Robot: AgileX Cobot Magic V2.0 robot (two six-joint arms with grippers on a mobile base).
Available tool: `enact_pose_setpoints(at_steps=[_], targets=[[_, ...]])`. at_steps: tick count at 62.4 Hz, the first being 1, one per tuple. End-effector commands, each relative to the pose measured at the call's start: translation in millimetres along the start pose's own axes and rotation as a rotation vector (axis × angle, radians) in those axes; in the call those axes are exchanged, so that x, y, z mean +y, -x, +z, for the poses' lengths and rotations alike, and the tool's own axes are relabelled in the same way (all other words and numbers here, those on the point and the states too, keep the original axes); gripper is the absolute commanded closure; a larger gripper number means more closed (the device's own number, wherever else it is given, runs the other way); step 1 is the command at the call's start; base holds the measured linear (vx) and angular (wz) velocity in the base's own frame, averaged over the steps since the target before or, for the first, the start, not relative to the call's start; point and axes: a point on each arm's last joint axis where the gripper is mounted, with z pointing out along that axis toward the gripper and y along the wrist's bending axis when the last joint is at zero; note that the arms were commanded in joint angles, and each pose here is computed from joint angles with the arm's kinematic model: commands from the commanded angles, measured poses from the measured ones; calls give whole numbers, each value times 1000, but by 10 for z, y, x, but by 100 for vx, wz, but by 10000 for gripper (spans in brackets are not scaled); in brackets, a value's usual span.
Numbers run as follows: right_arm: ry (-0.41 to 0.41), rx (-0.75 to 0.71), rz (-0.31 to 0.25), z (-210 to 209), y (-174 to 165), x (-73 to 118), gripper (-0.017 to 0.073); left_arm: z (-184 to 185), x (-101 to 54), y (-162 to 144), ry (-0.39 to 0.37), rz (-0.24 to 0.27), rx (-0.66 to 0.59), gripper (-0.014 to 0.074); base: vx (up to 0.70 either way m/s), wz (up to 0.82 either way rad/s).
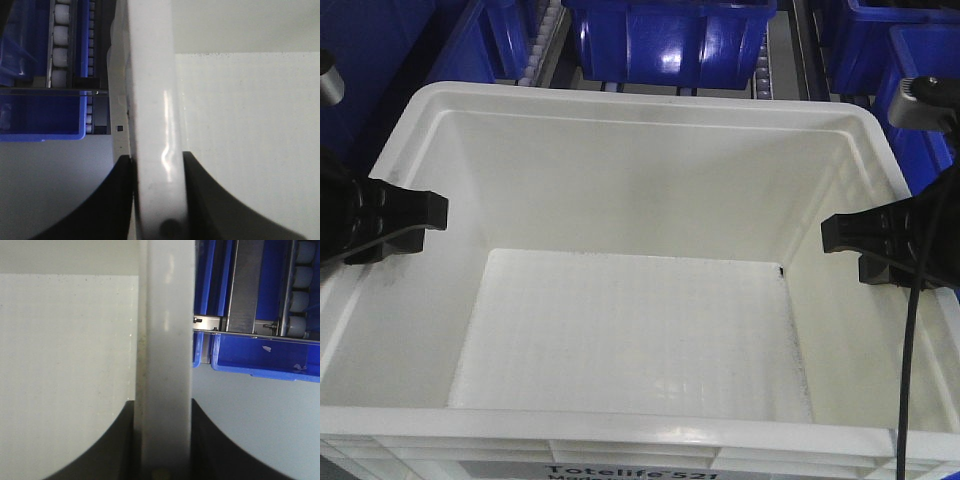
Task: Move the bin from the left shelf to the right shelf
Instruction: 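Hold the tote with both grippers while the base approaches the roller shelf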
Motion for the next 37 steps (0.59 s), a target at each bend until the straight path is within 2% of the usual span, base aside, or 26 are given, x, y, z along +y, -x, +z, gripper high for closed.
enact_pose_setpoints(at_steps=[1,37], targets=[[-142,-145,-28,-187,114,-188,561,-234,60,95,37,64,-143,573,12,-12],[-142,-145,-29,-187,114,-188,561,-234,60,95,37,64,-143,573,10,-12]])
